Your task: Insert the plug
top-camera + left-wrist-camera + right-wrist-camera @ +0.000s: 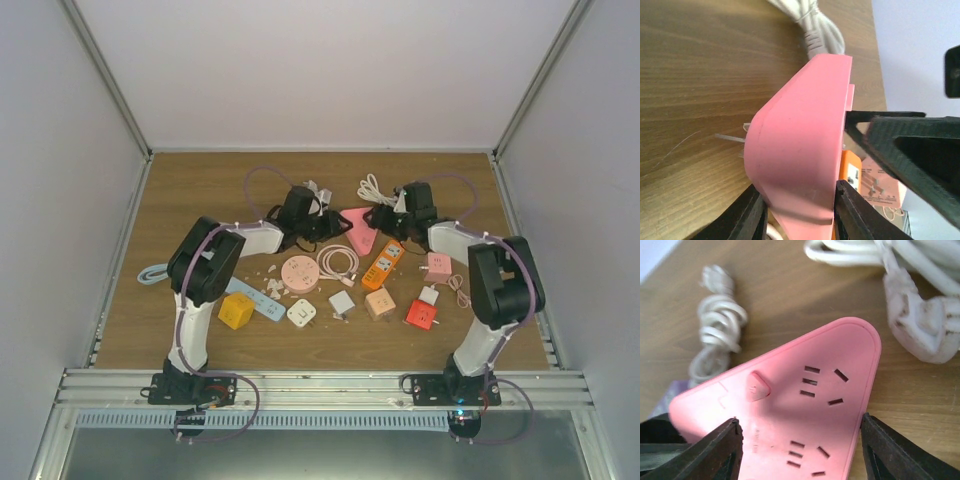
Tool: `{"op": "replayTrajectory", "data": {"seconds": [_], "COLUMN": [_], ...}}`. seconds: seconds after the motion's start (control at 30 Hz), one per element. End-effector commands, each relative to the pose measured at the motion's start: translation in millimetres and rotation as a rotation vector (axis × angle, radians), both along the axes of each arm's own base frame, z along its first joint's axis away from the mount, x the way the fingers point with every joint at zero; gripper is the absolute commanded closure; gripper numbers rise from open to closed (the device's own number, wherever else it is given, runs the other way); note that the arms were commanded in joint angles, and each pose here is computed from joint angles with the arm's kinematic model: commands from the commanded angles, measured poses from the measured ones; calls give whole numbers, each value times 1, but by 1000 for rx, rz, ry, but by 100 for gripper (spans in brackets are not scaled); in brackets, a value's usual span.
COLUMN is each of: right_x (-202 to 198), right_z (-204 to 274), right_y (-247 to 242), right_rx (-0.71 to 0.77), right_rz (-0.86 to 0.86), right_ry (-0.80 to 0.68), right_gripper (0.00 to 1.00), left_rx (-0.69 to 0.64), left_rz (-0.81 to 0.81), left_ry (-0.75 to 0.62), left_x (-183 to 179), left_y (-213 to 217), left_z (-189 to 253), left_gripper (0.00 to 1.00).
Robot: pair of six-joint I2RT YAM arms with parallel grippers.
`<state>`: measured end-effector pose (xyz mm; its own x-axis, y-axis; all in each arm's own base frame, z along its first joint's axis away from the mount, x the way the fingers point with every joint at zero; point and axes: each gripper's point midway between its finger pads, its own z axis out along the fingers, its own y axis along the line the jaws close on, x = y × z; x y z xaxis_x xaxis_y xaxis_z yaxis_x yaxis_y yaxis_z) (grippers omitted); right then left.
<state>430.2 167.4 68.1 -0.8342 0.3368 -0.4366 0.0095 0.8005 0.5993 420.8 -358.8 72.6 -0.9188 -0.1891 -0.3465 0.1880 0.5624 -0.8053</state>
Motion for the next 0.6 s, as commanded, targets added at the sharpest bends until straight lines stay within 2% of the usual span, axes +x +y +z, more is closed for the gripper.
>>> {"op": "replayTrajectory", "data": {"seconds": [0.0,0.1,0.23,0.57], "right_x": [-2,-20,-44,-101], "right_z": [77,115,154,176], "right_y": [9,7,8,22], "right_rx": [83,141,202,412], "right_rz": [63,79,100,172], "right_ry": [-160,-206,-279,-274], "right_gripper": [33,29,25,21], "left_rx": [-2,34,4,-167], "left_rz": [-36,-33,-16,-61], "left_ry": [-200,-251,-267,-218], "left_x": [3,-1,-10,-72], "left_y": [9,26,50,79], "left_z": [58,74,101,181], "left_gripper": [84,85,86,87]}}
